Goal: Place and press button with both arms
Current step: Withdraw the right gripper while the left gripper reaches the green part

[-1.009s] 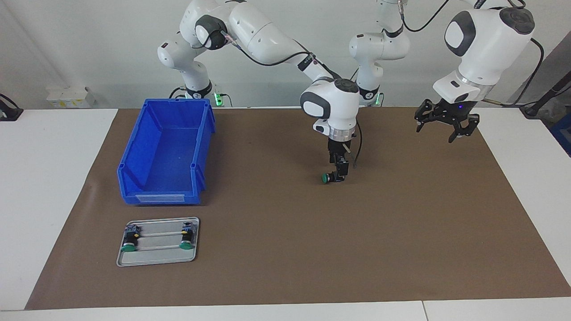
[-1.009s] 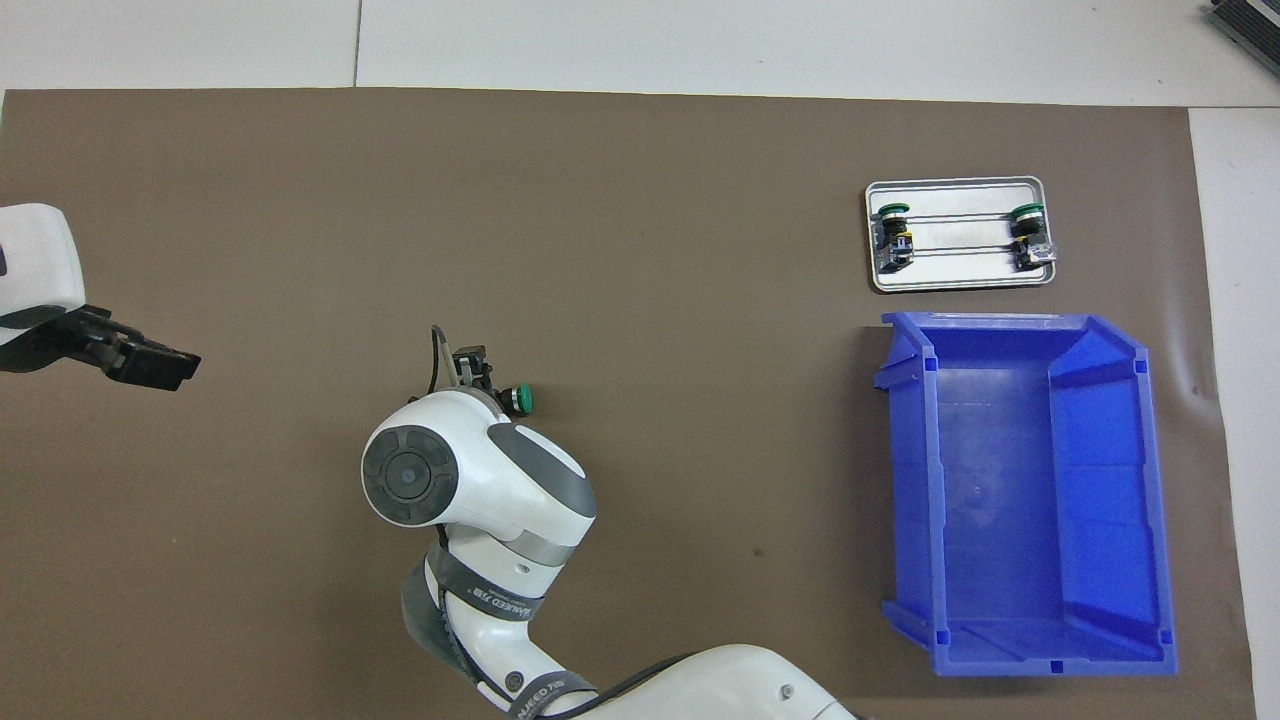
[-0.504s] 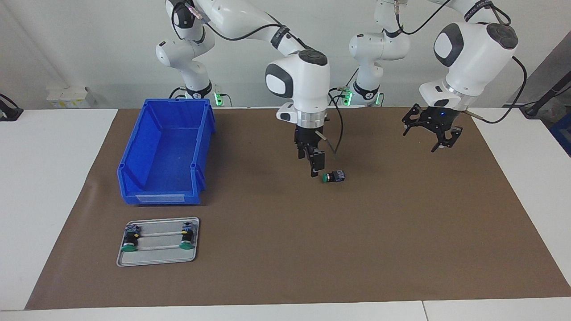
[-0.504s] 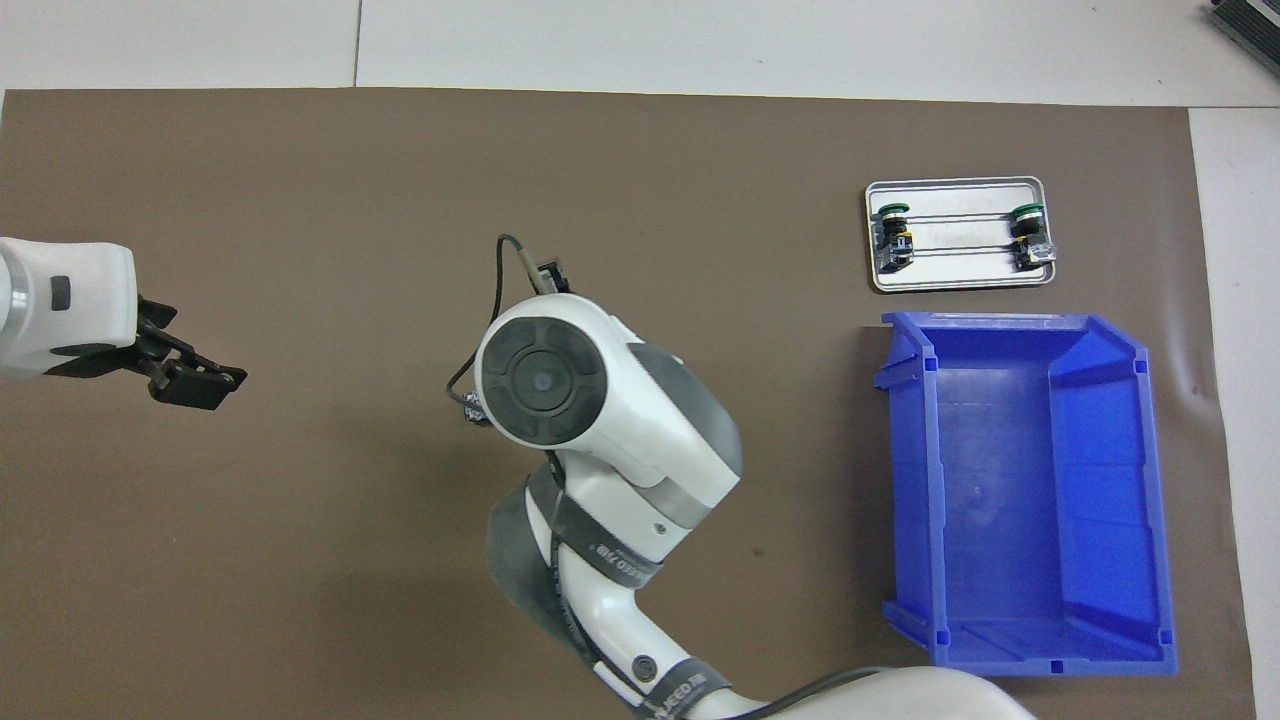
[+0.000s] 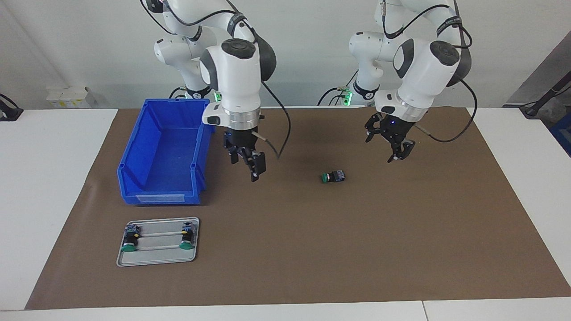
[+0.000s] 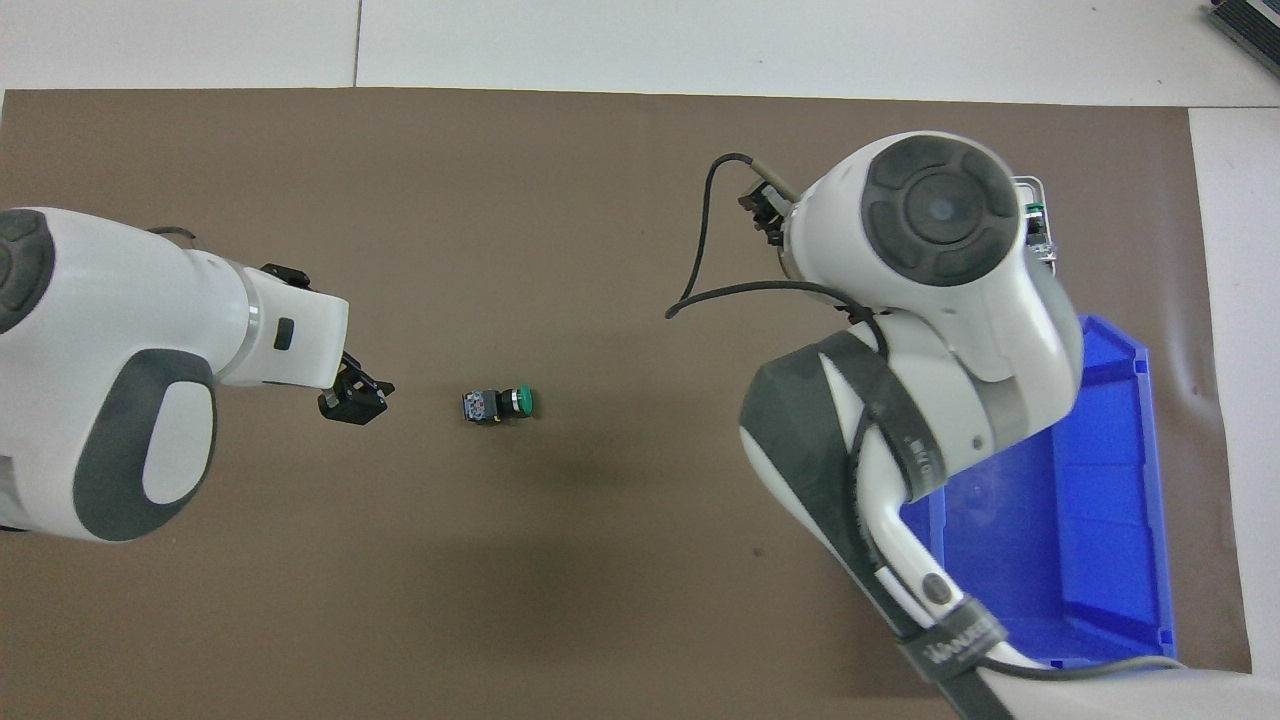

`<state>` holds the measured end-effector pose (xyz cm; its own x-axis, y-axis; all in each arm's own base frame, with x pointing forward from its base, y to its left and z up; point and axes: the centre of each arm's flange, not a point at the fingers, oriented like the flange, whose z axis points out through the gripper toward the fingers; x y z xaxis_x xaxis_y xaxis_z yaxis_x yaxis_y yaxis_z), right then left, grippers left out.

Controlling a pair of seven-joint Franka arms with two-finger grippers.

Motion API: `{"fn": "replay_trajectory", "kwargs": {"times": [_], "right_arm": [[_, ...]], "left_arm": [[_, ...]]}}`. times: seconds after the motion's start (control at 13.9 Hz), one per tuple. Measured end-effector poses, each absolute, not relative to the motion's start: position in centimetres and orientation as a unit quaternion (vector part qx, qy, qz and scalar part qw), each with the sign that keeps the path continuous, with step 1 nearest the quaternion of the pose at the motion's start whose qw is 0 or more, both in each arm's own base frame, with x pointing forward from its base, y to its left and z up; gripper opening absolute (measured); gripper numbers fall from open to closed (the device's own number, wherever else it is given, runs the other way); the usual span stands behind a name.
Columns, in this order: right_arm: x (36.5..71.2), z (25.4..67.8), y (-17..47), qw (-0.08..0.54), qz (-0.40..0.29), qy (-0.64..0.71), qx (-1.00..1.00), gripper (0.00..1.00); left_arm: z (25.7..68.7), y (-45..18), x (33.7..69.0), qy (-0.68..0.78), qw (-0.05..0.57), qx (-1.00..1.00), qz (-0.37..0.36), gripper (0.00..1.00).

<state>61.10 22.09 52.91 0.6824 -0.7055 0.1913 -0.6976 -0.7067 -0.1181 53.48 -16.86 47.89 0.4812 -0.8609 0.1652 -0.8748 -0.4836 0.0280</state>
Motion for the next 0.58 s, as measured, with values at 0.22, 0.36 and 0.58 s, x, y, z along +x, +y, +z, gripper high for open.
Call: {"fn": "replay_trajectory", "kwargs": {"times": [0.22, 0.36, 0.58], "right_arm": [[61.2, 56.2, 13.5, 0.004, -0.091, 0.316, -0.944, 1.0], [60.3, 58.3, 9.6, 0.001, -0.079, 0.283, -0.956, 1.0], [58.5, 60.8, 5.3, -0.012, -0.063, 0.213, -0.975, 1.0]], "left_arm": [[45.5, -19.5, 54.3, -0.532, 0.046, 0.842, 0.081, 1.0], [44.0, -20.9, 54.7, -0.561, 0.04, 0.822, 0.089, 1.0], [42.1, -22.5, 54.5, -0.591, 0.039, 0.802, 0.084, 1.0]]}}
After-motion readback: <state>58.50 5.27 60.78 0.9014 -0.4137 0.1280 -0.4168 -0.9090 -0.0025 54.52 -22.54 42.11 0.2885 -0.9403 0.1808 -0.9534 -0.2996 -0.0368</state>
